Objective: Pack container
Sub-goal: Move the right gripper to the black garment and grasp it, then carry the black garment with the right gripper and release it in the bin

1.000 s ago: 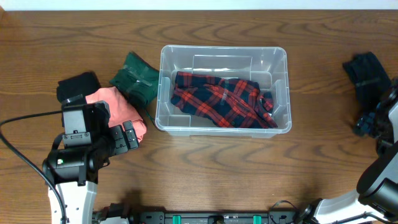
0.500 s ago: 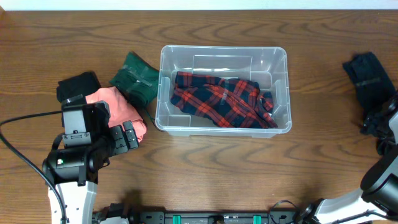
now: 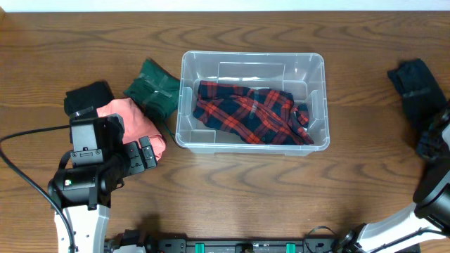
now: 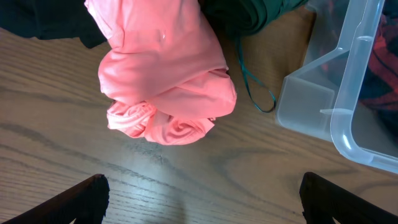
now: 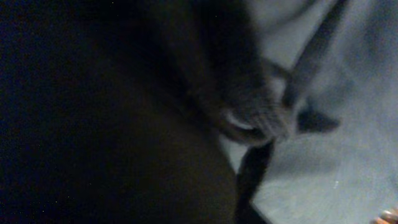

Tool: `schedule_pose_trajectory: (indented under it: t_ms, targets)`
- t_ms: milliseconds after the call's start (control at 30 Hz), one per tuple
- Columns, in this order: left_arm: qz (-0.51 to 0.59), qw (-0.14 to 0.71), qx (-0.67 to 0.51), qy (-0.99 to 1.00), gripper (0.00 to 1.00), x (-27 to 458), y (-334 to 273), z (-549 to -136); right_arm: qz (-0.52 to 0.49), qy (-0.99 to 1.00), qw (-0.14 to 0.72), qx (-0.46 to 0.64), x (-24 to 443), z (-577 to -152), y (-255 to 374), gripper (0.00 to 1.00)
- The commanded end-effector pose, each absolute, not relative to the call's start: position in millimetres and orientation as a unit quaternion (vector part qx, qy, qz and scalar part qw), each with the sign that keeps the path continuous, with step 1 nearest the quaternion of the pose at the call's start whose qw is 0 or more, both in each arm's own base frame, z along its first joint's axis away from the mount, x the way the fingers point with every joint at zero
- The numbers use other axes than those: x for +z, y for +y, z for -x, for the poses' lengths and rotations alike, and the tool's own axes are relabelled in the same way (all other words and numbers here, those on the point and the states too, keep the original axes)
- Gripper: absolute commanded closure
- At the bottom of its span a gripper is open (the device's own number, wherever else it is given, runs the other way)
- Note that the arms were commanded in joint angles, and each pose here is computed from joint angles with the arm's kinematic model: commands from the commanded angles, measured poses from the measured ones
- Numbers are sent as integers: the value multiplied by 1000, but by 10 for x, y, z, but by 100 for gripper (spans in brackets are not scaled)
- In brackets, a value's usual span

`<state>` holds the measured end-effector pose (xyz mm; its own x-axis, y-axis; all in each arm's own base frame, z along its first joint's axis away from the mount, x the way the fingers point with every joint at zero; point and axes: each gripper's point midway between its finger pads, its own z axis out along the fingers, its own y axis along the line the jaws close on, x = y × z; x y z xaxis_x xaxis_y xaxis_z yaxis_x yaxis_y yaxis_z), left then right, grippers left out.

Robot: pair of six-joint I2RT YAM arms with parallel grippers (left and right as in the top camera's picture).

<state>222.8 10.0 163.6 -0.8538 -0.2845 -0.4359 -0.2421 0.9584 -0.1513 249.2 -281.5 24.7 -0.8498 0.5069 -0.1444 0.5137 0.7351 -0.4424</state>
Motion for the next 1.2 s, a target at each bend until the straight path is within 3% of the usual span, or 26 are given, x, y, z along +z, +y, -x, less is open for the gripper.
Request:
schedule_pose_trajectory:
  t_ms: [0, 267, 467, 600, 867, 1167]
  targets:
    - [145, 244, -41, 958, 2, 1717, 134, -2258, -262, 949, 98, -146, 528, -3064, -2390, 99]
    - [145, 241, -41, 959, 2, 1713, 133, -2249, -172, 948, 240, -115, 1782, -3622, -1530, 99]
    - [145, 241, -41, 959, 2, 1712, 133, -2248, 8, 932, 349, -96, 2537, -3755, -312, 99]
    - [145, 241, -41, 959, 2, 1712, 133, -2247, 120, 910, 391, -65, 2749, -3708, 522, 99]
    - [145, 238, -41, 960, 2, 1702, 131, -2232, 305, 873, 377, -44, 2469, -3667, 1652, 99]
    - [145, 236, -41, 960, 2, 1698, 130, -2224, 420, 877, 228, -42, 1280, -3632, 2122, 99]
